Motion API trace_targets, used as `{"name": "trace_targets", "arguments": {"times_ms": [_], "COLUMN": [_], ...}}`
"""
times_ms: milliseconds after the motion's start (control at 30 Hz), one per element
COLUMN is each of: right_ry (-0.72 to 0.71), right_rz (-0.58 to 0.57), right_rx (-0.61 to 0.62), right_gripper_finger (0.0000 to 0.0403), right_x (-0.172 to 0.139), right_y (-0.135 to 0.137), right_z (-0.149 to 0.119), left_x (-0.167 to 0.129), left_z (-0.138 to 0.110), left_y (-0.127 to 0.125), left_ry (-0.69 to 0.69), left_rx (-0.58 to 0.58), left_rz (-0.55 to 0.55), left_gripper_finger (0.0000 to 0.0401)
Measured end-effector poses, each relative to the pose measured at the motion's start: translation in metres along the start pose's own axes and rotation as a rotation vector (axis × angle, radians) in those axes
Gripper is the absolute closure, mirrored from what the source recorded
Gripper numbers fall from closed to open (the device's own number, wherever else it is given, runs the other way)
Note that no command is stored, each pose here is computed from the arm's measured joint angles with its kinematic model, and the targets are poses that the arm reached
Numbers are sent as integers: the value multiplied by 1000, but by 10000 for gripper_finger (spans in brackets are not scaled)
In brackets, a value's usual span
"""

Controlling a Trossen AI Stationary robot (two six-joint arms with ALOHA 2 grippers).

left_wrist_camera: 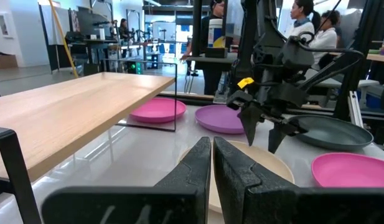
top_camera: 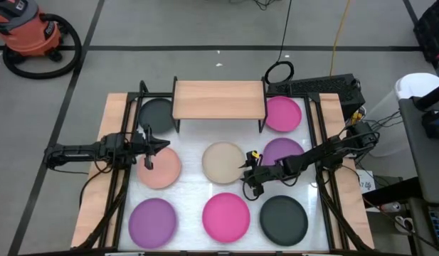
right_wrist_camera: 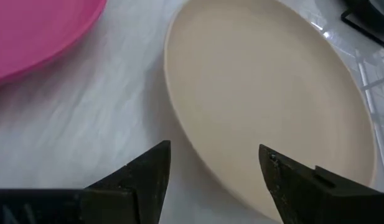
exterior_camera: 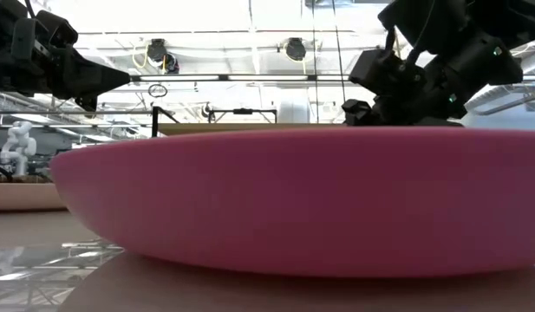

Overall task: Place and stack plates onto a shelf
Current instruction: Put the gray plate on the shelf

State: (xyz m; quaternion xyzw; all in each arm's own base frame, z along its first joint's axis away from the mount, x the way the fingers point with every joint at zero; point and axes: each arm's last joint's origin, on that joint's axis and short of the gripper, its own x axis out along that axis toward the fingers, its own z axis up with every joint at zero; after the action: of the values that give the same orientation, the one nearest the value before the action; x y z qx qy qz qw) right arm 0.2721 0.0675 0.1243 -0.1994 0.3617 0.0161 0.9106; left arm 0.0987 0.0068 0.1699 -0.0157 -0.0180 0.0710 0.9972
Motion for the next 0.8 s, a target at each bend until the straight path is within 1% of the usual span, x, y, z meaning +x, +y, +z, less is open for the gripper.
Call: {"name": "trace_targets", "arguments": {"times_ms": [300, 800], "right_ry": [17, 34], "right_rz": [-28, -22], "right_rx": [0, -12], "right_gripper_finger": [182, 253], "right_x": [0, 2], "right_y": [-2, -2], "right_z": [-1, -4], "left_x": [0, 0], "left_z": [0, 0], "left_y": [0, 0], "left_ry": [0, 0], "left_rx": [0, 0], "left_rz": [0, 0], "left_gripper_finger": [377, 377]}}
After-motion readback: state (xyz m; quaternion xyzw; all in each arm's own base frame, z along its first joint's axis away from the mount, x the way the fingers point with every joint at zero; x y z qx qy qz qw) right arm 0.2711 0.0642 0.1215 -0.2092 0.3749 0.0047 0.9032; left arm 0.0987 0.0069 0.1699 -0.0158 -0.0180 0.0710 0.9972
